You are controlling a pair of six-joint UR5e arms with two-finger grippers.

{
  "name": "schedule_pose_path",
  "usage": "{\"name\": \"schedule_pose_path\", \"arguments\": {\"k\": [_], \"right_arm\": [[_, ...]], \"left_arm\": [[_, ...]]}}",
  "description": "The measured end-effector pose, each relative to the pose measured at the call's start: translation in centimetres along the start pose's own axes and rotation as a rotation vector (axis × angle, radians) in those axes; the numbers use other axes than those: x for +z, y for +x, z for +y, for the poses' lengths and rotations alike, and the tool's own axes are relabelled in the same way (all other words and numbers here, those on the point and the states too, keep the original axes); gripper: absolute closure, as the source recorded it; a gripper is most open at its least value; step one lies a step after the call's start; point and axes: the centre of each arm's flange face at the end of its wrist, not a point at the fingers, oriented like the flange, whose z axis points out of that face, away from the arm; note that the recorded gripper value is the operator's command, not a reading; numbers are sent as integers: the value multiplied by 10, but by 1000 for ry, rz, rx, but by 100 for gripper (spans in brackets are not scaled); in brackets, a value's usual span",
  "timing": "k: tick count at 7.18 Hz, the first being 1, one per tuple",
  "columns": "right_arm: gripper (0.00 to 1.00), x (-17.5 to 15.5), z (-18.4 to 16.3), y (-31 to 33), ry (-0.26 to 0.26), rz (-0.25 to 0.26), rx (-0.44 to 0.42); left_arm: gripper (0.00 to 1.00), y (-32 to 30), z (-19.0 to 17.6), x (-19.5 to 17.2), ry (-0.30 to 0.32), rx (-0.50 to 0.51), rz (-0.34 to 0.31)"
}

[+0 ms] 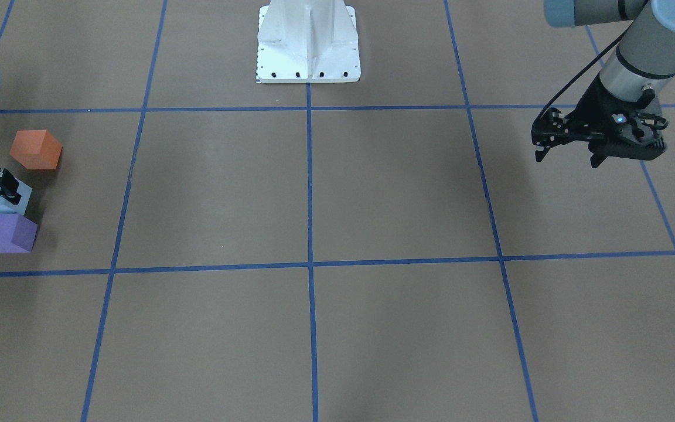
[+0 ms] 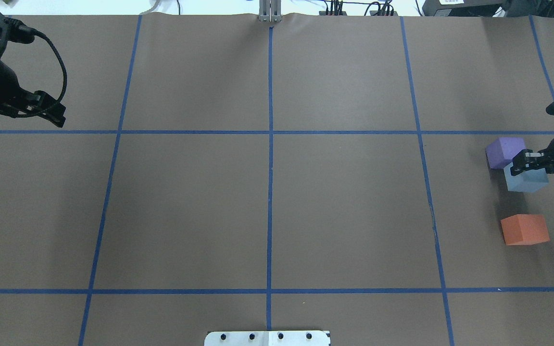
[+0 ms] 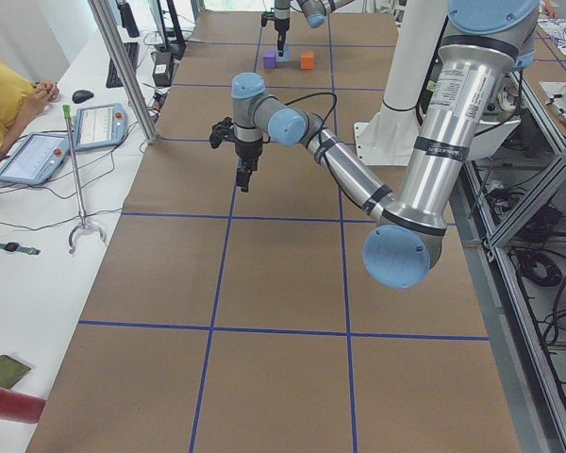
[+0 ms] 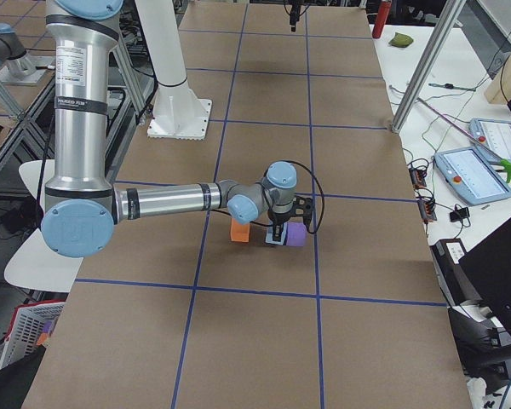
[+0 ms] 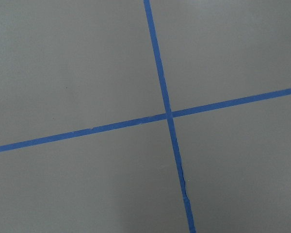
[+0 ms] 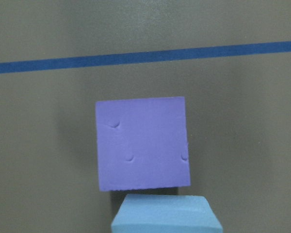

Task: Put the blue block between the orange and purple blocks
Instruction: 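Lower the light blue cube between the purple and orange cubes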

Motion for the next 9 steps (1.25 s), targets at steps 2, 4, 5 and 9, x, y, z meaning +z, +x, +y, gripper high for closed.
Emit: {"name": "schedule_pose_path", "arguments": {"k": [2, 4, 5, 9], "right_arm": [[100, 7, 5, -3, -14, -14, -5], [100, 15, 13, -6, -31, -17, -22], [100, 17, 18, -6, -31, -23, -35], [100, 19, 25, -3, -30, -39, -54]], "left_arm": [[0, 1, 1, -2, 4, 0, 2], [0, 2, 1, -3, 6, -2, 3], [0, 2, 2, -4, 7, -3, 4], [0, 4, 3, -7, 10, -3, 6]]}}
